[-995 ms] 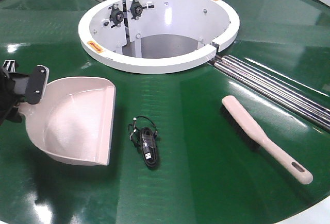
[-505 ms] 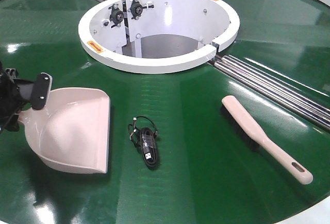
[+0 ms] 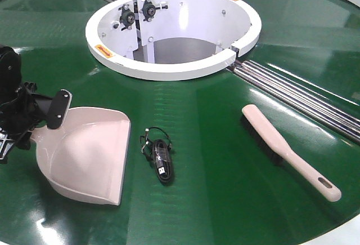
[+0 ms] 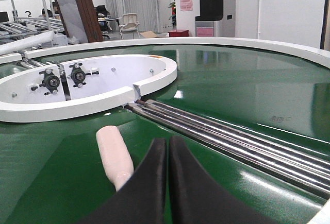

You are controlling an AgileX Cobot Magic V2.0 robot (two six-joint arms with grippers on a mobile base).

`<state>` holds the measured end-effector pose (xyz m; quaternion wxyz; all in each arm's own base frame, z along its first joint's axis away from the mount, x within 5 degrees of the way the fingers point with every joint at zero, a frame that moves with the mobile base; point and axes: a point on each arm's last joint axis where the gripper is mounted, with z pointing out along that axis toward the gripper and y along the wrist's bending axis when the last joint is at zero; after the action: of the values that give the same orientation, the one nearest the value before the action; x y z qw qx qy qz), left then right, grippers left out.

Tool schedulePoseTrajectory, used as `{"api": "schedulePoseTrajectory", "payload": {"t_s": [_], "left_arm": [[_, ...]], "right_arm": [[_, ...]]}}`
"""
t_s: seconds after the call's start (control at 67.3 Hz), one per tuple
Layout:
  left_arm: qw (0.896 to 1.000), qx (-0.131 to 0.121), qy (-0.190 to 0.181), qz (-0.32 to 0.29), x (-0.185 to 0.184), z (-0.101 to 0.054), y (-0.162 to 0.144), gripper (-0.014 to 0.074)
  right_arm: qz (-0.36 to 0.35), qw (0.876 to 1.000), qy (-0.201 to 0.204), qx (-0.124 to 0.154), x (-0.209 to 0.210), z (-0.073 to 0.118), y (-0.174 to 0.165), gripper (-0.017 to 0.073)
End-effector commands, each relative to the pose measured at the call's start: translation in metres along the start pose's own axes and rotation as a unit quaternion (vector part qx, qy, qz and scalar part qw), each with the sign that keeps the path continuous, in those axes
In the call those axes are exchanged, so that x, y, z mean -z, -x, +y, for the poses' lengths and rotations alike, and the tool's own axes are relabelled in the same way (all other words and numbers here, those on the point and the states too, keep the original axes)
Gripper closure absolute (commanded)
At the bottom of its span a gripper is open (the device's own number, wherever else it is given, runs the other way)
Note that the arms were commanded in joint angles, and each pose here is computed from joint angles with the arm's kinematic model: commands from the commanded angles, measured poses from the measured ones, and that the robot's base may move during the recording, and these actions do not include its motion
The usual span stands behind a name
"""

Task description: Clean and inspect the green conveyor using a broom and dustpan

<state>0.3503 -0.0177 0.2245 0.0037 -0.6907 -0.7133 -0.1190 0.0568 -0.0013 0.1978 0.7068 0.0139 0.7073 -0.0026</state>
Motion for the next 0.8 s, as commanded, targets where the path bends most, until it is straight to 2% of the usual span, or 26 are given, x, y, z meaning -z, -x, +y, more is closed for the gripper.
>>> {"api": "schedulePoseTrajectory", "payload": {"t_s": [0.0, 0.356, 0.549, 0.787], "left_arm": [[0.999, 0.005, 0.036, 0.001, 0.0227, 0.0035, -0.0028, 0.0601], [0.999, 0.005, 0.043, -0.001, 0.0228, 0.0047, -0.0025, 0.0601], [1.000, 0.006, 0.024, 0.003, 0.0226, 0.0014, -0.0032, 0.0601], [1.000, 0.006, 0.023, 0.003, 0.0226, 0.0012, -0.0032, 0.0601]], "right_arm": [[-0.041, 0.999, -0.003, 0.005, 0.0012, -0.0003, 0.0042, 0.0569], [-0.041, 0.999, -0.003, 0.005, 0.0012, -0.0003, 0.0042, 0.0569], [-0.041, 0.999, -0.003, 0.005, 0.0012, -0.0003, 0.0042, 0.0569], [-0.041, 0.999, -0.003, 0.005, 0.0012, -0.0003, 0.0042, 0.0569]]}}
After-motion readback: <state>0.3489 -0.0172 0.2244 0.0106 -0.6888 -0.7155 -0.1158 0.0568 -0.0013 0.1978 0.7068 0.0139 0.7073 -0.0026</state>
